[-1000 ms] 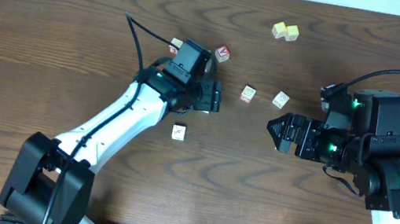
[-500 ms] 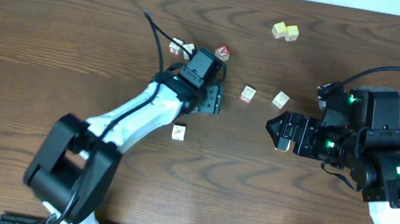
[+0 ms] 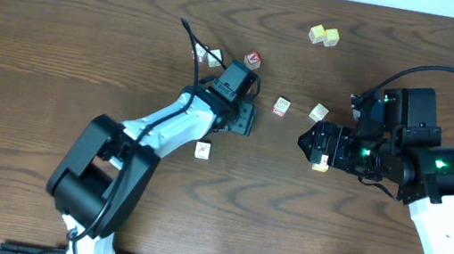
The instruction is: Lift 5 blocks
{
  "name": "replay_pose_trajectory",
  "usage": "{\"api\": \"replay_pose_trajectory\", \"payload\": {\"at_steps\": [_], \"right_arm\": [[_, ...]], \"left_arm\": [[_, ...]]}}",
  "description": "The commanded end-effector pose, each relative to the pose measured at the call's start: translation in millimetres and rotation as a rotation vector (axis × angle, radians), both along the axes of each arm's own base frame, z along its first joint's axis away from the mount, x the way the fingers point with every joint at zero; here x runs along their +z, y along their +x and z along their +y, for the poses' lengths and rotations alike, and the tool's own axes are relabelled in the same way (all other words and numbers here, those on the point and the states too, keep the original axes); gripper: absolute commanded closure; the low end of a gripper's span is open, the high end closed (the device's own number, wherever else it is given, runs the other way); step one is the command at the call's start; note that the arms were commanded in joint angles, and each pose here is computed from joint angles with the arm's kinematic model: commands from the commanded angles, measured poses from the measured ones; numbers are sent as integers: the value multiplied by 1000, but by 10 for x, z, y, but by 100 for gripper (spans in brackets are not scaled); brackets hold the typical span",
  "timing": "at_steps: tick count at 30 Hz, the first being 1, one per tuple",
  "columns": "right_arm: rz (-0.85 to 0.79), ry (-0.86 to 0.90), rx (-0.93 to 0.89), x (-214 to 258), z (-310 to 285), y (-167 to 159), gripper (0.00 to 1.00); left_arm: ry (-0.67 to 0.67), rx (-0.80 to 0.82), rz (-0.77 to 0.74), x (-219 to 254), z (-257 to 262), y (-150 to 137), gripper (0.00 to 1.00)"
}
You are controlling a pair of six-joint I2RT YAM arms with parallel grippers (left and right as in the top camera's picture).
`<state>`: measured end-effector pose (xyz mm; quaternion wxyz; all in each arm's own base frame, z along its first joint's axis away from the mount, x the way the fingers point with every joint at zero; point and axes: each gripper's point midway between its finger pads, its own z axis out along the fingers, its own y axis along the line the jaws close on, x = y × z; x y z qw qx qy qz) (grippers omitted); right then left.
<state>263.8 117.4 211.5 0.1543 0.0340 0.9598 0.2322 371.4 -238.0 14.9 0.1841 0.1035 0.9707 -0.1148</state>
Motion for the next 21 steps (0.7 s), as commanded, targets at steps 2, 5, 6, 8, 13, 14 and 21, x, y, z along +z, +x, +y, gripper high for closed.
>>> {"api": "replay_pose_trajectory", "payload": {"at_steps": [2, 5, 6, 8, 13, 14, 21], "right_arm": [[-10, -8, 33, 14, 44, -18, 1], [-11, -8, 33, 14, 43, -17, 1], [-10, -8, 34, 14, 44, -18, 1], [-11, -9, 36, 13, 43, -19, 1], [-10, -16, 32, 5, 29, -18, 1], [-9, -16, 33, 5, 30, -20, 1], [-9, -19, 39, 1, 29, -26, 1]], "left_arm": [[2, -34, -1, -28, -89, 9, 40], [-1, -35, -6, -22, -100, 16, 48], [-1, -35, -6, -23, -100, 15, 53], [0, -35, -5, -18, -98, 13, 60], [-13, -25, 4, 4, -108, -4, 78], [-19, -13, 9, 12, -109, -9, 78], [-105, 71, 111, 176, -150, -204, 85]]}}
